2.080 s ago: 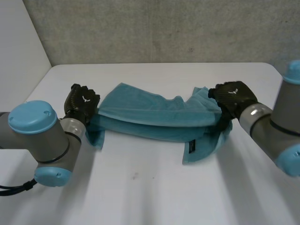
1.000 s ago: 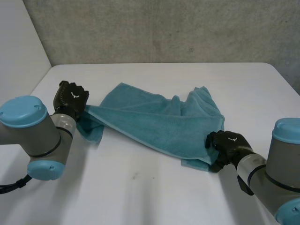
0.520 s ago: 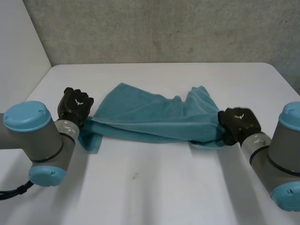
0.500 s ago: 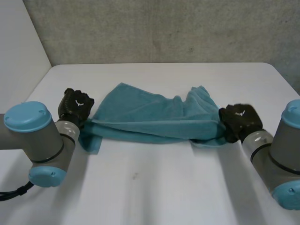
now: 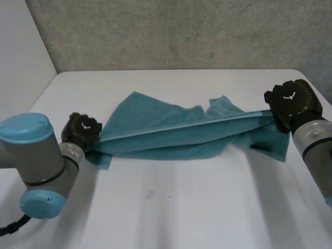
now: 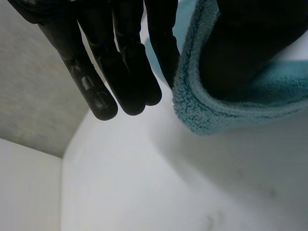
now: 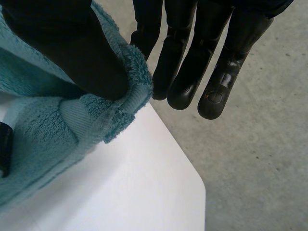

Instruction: Fold the laundry

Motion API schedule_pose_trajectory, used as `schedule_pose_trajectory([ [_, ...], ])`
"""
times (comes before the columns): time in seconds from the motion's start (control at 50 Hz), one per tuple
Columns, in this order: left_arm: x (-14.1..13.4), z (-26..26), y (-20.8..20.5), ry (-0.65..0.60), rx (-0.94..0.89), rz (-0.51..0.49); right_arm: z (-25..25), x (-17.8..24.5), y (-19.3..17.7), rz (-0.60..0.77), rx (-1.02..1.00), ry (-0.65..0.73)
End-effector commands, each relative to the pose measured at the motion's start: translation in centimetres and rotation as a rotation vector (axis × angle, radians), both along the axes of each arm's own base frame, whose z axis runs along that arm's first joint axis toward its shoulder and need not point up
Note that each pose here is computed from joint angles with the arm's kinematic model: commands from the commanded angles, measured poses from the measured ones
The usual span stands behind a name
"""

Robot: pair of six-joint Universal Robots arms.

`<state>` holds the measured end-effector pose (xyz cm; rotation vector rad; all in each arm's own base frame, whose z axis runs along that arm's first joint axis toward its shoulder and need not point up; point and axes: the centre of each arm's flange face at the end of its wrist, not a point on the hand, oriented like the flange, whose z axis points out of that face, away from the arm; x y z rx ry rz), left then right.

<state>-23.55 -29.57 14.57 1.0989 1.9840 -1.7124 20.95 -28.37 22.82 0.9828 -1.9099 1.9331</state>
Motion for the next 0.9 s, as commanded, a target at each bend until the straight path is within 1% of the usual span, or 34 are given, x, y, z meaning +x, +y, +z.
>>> schedule_pose_trajectory([
  [0.02,-0.5,7.2,2.1,0.058,-0.169,-0.031,4.7,-0.9,0.0,-0.021,-0.049,0.032],
  [0.04,-0.3,9.5,2.7,0.085,-0.222,-0.030,5.3,-1.0,0.1,-0.022,-0.046,0.039],
  [0.08,0.0,11.4,3.4,0.104,-0.266,-0.030,5.9,-1.2,0.1,-0.026,-0.039,0.046],
  [0.1,0.4,12.9,4.0,0.112,-0.299,-0.027,7.3,-1.6,0.4,-0.032,-0.007,0.067],
  [0.16,0.7,14.2,4.8,0.110,-0.306,-0.029,8.3,-1.8,1.0,-0.023,0.047,0.095],
  [0.22,1.2,14.2,5.3,0.080,-0.245,-0.027,8.5,-2.0,2.2,0.011,0.146,0.172],
  [0.28,1.6,13.1,5.2,0.027,-0.137,-0.017,7.4,-2.2,3.2,0.053,0.261,0.273],
  [0.32,1.6,11.8,4.8,-0.002,-0.068,-0.014,5.9,-2.3,3.0,0.079,0.328,0.329],
  [0.34,1.6,10.4,4.4,-0.033,0.000,-0.011,5.2,-2.2,2.8,0.088,0.346,0.340],
  [0.38,1.7,8.8,3.9,-0.061,0.064,-0.006,4.5,-2.0,2.5,0.099,0.368,0.351],
  [0.4,1.8,8.2,3.5,-0.073,0.088,-0.004,2.5,-1.8,1.6,0.109,0.419,0.371],
  [0.42,1.8,6.7,2.8,-0.099,0.135,-0.001,1.9,-1.7,1.2,0.109,0.437,0.375],
  [0.46,1.6,5.2,2.1,-0.122,0.171,-0.001,0.7,-1.6,0.5,0.112,0.461,0.377],
  [0.54,0.8,3.4,-0.3,-0.163,0.180,-0.011,-1.0,-1.2,-2.3,0.092,0.432,0.378],
  [0.56,0.4,3.5,-1.7,-0.172,0.147,-0.015,-0.9,-1.1,-3.9,0.065,0.383,0.376],
  [0.62,-0.4,4.6,-3.9,-0.175,0.057,-0.020,0.3,-0.7,-6.6,0.010,0.263,0.371],
  [0.64,-0.9,6.2,-5.5,-0.170,-0.039,-0.019,2.4,-0.2,-8.3,-0.038,0.143,0.358],
  [0.66,-1.2,7.4,-6.3,-0.164,-0.102,-0.017,3.8,0.1,-9.1,-0.061,0.075,0.347],
  [0.68,-1.5,8.7,-7.1,-0.155,-0.171,-0.013,3.8,0.1,-9.1,-0.062,0.075,0.346],
  [0.7,-1.8,10.1,-7.9,-0.147,-0.248,-0.011,5.3,0.5,-9.8,-0.084,0.001,0.331],
  [0.72,-2.0,11.6,-8.5,-0.139,-0.324,-0.005,10.5,1.2,-11.5,-0.157,-0.236,0.259],
  [0.74,-2.4,14.4,-9.5,-0.110,-0.481,0.003,12.4,1.4,-11.8,-0.174,-0.320,0.229],
  [0.78,-2.7,17.6,-10.0,-0.074,-0.650,0.020,15.5,1.9,-12.2,-0.196,-0.474,0.171],
  [0.8,-2.7,20.8,-9.8,-0.024,-0.810,0.028,17.3,2.0,-12.4,-0.213,-0.586,0.128],
  [0.86,-2.7,24.5,-9.0,0.044,-1.001,0.031,19.1,2.2,-11.8,-0.221,-0.705,0.073],
  [0.88,-2.7,25.3,-8.5,0.074,-1.047,0.026,20.6,2.3,-10.5,-0.214,-0.771,0.034],
  [0.9,-2.6,25.1,-8.5,0.077,-1.041,0.023,21.1,2.2,-9.8,-0.210,-0.792,0.018],
])
